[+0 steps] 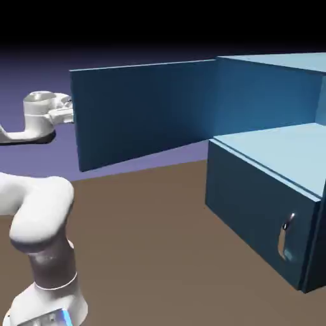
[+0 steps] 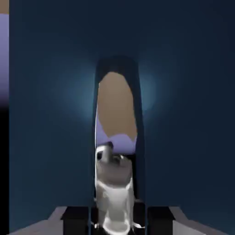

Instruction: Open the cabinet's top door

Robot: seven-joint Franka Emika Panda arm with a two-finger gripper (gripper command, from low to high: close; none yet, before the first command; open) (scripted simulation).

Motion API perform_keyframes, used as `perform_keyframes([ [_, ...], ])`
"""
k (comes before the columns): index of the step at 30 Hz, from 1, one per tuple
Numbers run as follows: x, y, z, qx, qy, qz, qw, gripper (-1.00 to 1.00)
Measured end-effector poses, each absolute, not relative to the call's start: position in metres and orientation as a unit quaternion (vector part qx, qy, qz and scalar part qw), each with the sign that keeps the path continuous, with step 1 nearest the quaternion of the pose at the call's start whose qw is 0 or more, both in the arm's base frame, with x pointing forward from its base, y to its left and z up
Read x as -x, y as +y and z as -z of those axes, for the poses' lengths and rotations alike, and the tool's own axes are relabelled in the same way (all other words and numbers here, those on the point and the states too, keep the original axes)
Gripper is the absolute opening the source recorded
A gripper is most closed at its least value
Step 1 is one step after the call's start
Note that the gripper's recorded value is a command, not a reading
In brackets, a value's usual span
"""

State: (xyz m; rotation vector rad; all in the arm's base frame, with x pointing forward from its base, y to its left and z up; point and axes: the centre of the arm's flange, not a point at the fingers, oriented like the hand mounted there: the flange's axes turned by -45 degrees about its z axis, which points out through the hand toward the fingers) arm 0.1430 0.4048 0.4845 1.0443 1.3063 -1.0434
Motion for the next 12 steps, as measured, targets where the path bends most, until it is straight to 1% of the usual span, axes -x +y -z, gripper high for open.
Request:
perform_keyframes([
  [12, -0.154, 0.488, -0.485, -0.484, 0.516, 0.484, 0.516, -1.00],
])
